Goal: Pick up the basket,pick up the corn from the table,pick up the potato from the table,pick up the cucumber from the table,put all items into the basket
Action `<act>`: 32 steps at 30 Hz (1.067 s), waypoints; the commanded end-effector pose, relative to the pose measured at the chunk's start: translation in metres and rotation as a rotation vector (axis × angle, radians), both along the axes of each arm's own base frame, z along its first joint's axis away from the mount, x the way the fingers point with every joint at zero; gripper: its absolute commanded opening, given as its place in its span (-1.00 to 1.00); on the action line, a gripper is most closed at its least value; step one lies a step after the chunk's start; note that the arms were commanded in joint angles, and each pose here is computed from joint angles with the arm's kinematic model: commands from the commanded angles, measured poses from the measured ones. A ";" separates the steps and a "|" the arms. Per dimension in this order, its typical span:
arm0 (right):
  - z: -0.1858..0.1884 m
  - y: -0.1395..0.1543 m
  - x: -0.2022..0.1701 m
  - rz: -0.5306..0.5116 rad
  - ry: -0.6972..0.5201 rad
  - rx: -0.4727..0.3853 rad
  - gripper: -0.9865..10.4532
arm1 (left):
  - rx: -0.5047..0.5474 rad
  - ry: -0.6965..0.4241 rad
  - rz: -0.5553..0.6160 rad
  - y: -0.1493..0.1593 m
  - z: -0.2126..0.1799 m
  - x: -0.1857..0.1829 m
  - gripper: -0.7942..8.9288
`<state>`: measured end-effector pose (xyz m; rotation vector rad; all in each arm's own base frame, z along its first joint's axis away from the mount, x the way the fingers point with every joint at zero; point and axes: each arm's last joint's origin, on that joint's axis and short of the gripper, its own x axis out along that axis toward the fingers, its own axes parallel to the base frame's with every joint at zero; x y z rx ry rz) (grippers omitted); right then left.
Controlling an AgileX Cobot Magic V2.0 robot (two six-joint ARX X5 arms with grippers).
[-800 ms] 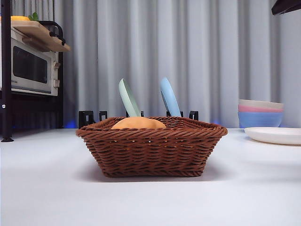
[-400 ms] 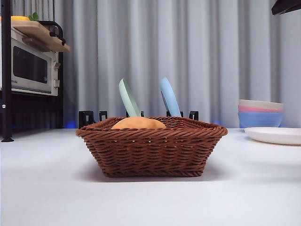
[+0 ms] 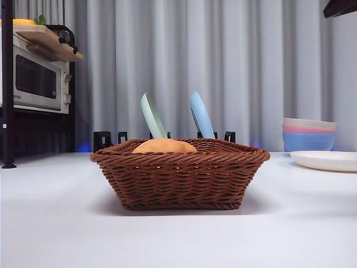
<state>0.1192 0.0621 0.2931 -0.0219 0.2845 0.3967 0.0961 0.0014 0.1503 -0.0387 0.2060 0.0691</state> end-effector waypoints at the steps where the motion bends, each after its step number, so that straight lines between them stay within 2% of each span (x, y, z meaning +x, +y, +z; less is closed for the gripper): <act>1: -0.003 -0.009 -0.005 -0.028 -0.051 -0.044 -0.82 | -0.008 0.009 0.006 0.000 -0.004 0.000 -0.84; 7: -0.039 -0.034 -0.012 -0.105 -0.043 -0.010 -0.82 | -0.008 0.009 0.006 0.000 -0.004 0.000 -0.84; 11: -0.069 -0.045 -0.016 -0.193 -0.108 0.011 -0.82 | -0.009 0.009 0.006 0.000 -0.004 0.000 -0.84; 16: -0.103 -0.049 -0.019 -0.209 -0.158 0.032 -0.82 | -0.009 0.009 0.006 0.000 -0.004 0.000 -0.84; 22: -0.140 -0.049 -0.021 -0.212 -0.132 0.044 -0.82 | -0.008 0.009 0.006 0.000 -0.004 0.000 -0.84; 25: -0.146 -0.049 -0.024 -0.215 -0.086 0.044 -0.82 | -0.008 0.009 0.006 0.000 -0.004 0.000 -0.84; 32: -0.145 -0.049 -0.024 -0.228 -0.095 0.068 -0.82 | -0.008 0.009 0.006 0.000 -0.004 0.000 -0.84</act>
